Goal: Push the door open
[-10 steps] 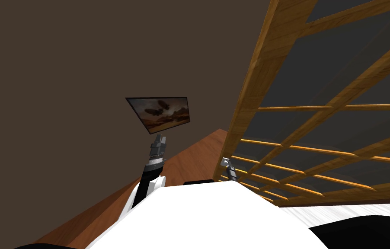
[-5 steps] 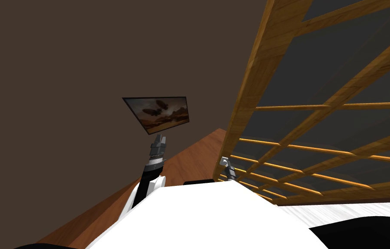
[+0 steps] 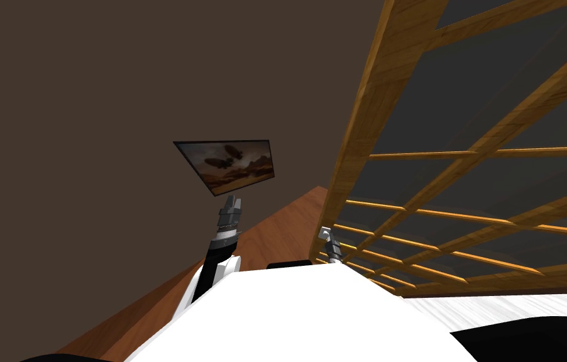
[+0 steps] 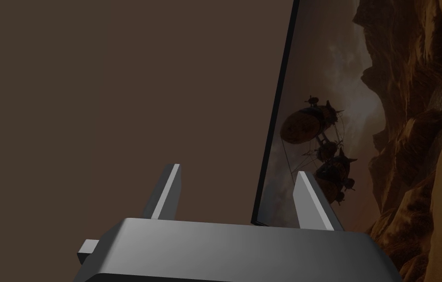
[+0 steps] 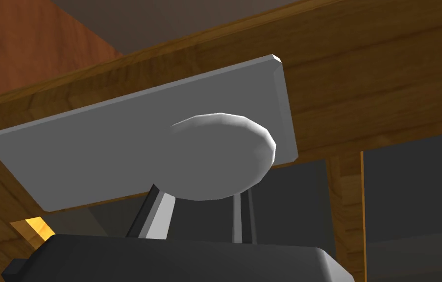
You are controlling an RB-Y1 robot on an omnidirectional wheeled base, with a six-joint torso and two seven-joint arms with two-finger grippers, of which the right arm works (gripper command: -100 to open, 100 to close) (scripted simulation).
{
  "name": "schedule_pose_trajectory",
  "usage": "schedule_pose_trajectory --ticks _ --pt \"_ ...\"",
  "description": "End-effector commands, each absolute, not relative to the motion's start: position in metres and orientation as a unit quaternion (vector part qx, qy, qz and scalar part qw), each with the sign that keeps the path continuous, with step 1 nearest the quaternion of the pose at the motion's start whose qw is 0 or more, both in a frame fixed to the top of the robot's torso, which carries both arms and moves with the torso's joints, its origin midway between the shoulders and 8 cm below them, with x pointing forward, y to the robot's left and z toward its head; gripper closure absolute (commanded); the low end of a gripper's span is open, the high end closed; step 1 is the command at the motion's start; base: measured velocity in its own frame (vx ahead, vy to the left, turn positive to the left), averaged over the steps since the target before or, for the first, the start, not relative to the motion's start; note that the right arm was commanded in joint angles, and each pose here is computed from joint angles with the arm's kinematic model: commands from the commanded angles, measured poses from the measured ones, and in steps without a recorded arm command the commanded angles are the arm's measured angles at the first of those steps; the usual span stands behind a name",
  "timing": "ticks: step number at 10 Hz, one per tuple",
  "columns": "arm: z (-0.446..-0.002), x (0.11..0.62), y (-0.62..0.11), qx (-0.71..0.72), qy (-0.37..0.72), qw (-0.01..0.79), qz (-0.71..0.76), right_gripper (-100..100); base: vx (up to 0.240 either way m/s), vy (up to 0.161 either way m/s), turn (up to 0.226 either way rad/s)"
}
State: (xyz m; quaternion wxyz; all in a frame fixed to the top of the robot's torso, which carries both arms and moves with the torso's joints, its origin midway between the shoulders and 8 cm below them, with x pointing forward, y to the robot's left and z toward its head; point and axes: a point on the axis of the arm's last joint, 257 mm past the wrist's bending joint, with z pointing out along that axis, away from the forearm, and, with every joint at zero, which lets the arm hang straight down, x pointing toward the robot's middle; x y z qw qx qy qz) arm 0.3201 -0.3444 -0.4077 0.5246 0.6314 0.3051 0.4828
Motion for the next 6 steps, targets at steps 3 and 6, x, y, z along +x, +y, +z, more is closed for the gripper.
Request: schedule_pose_trajectory --ticks 3,6 --pt "-0.3991 0.3353 -0.3353 0.644 0.257 0.494 0.524 100 0.007 -0.015 -0.015" --pt "-0.3991 0.3385 -0.3333 0.652 0.237 0.478 0.538 100 0.008 -0.010 -0.011"
